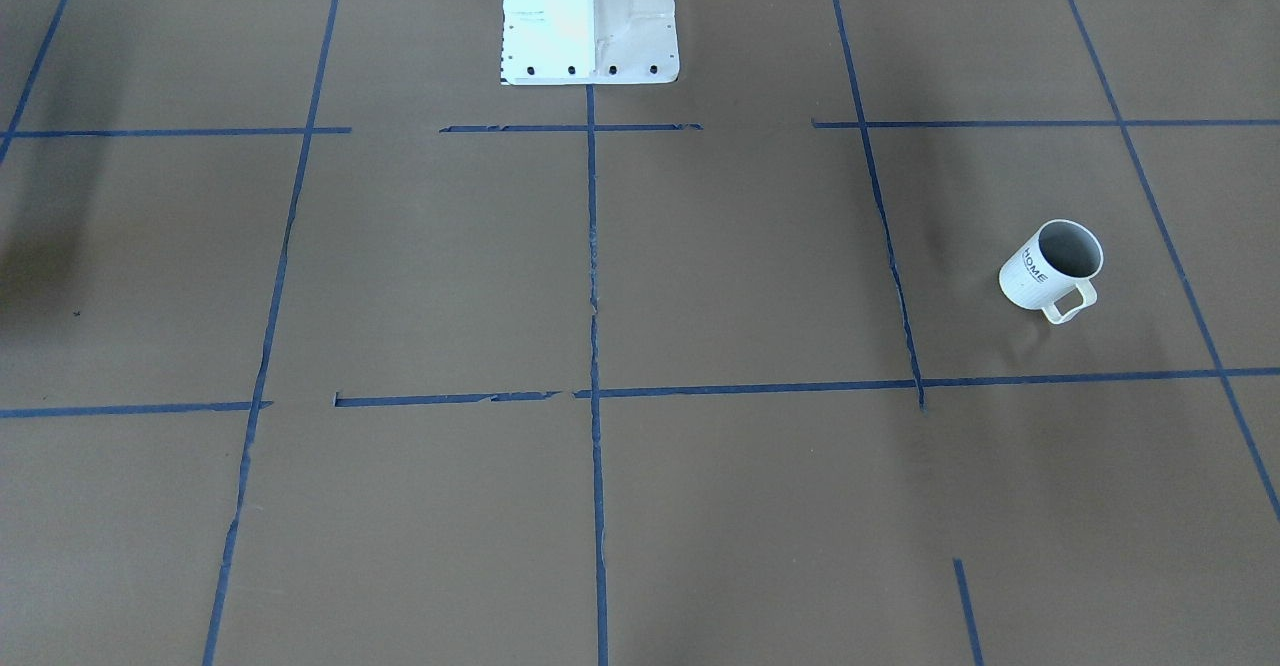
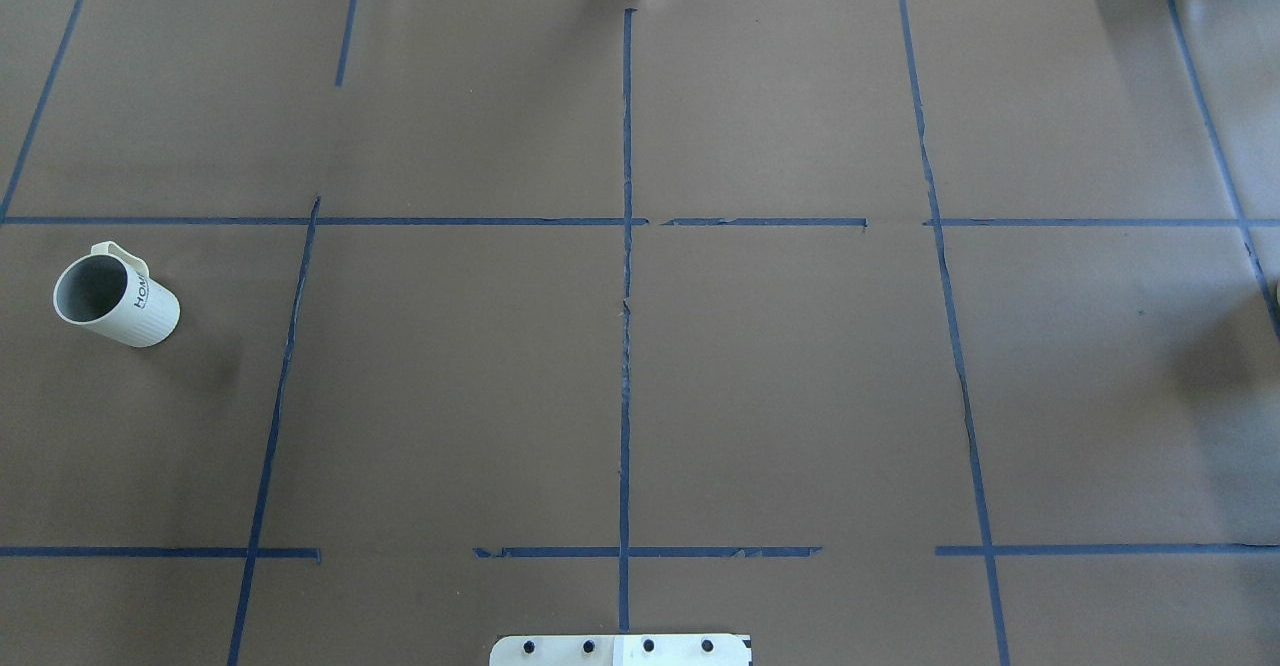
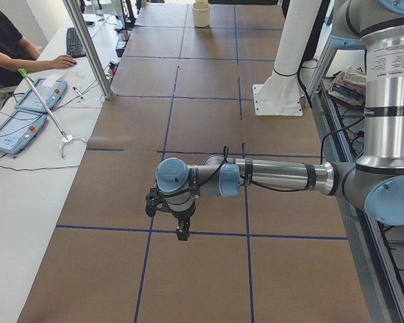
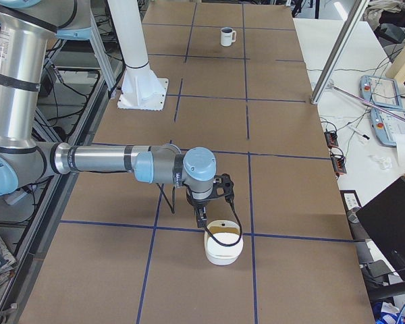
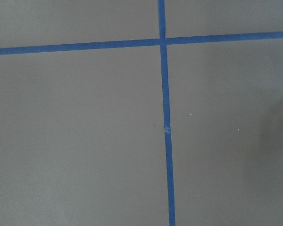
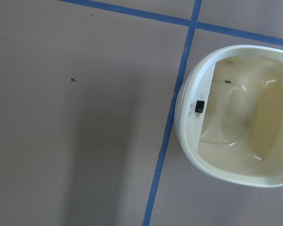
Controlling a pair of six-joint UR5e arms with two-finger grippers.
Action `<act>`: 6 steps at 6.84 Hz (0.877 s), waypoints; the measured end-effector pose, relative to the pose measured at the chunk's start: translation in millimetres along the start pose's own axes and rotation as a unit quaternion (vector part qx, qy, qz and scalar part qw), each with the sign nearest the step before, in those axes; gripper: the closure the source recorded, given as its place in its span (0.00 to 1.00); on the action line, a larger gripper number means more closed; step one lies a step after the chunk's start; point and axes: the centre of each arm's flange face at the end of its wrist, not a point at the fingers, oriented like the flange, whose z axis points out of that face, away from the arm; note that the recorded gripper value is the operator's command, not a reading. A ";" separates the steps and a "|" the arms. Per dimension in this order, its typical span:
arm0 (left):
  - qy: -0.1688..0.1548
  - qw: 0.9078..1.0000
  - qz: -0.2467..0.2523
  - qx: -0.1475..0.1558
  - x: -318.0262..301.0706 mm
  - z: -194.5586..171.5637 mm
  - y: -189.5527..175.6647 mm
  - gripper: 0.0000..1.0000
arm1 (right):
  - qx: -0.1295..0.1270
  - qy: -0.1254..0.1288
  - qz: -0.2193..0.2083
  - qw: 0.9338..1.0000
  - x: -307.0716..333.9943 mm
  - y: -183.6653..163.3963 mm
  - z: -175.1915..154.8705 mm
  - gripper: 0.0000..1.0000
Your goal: Left arm hands cup to right arm to dump lemon
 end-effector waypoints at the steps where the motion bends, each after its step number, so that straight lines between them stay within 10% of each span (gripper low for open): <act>1: -0.001 1.000 -0.001 0.003 -0.1 -2.4 -0.2 0.00 | 0.000 -0.001 0.000 1.000 0.0 0.0 0.5 0.00; 6: -0.001 1.000 -0.005 0.007 1.1 -4.4 7.6 0.00 | -0.002 -0.005 0.002 1.000 0.8 3.0 3.0 0.00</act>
